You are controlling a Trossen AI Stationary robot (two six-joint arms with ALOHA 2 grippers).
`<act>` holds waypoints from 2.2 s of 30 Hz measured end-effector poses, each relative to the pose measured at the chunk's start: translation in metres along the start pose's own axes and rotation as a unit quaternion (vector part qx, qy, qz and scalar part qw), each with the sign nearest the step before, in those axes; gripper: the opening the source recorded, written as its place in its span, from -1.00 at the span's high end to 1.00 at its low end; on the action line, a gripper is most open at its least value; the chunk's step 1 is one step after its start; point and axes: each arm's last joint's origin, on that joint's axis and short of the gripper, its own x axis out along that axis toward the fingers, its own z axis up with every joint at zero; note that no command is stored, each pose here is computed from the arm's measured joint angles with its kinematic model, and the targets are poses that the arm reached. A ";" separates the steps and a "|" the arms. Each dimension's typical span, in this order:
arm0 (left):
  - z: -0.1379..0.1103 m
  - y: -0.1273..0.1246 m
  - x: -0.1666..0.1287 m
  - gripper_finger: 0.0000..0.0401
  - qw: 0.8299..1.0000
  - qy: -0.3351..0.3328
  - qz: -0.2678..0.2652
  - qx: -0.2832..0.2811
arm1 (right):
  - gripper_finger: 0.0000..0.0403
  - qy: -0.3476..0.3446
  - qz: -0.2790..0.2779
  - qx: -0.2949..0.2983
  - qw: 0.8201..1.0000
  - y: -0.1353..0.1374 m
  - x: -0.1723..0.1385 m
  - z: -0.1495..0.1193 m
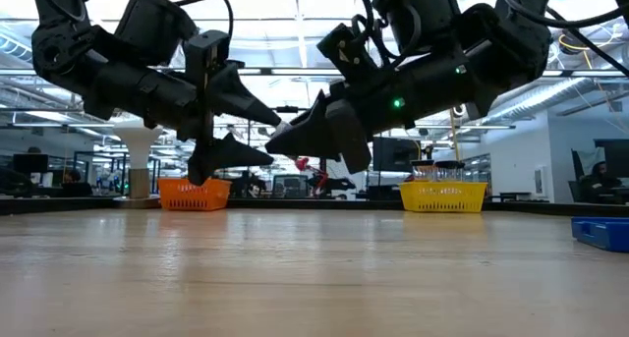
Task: Pick & Place Office items
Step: Put the violet charger adapter into the green bin
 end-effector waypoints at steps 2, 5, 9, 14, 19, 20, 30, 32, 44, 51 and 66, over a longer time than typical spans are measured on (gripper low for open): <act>0.000 -0.001 0.000 -0.35 1.000 -0.001 -0.003 -0.003 | 0.34 -0.009 -0.002 0.000 1.000 0.000 0.000 0.002; 0.000 -0.007 0.001 -0.35 1.000 -0.012 -0.020 -0.004 | 0.34 -0.029 -0.006 0.002 1.000 -0.001 0.000 0.006; 0.000 -0.014 0.001 -0.35 0.999 -0.021 -0.042 0.007 | 0.34 -0.037 -0.011 0.010 0.999 -0.004 0.000 0.009; 0.001 -0.011 0.001 -0.35 0.999 -0.021 -0.028 0.003 | 0.34 -0.039 -0.015 0.017 0.999 -0.006 0.001 0.008; 0.003 -0.011 0.003 -0.35 0.999 -0.020 -0.024 -0.011 | 0.33 -0.035 -0.014 0.016 0.999 -0.006 0.001 0.007; 0.004 -0.012 0.005 -0.35 1.000 -0.015 -0.019 -0.011 | 0.33 -0.035 -0.014 0.017 0.999 -0.006 0.001 0.007; 0.017 -0.025 0.024 -0.08 0.999 0.034 0.004 0.019 | 0.33 -0.010 0.000 0.002 1.000 -0.002 0.007 0.014; 0.017 -0.025 0.024 0.05 0.999 0.038 0.007 0.020 | 0.33 -0.010 0.001 0.003 1.000 -0.002 0.007 0.014; 0.016 -0.021 0.024 0.28 0.997 0.062 0.000 0.034 | 0.21 0.008 -0.039 0.000 0.999 0.004 0.004 0.016; 0.025 -0.012 0.021 0.31 0.995 0.084 0.037 0.045 | -0.12 0.096 -0.111 -0.043 0.988 0.009 -0.023 0.028; 0.049 -0.037 0.046 0.31 0.893 0.333 0.237 0.189 | 0.69 0.150 -0.099 0.018 0.984 0.015 -0.099 0.037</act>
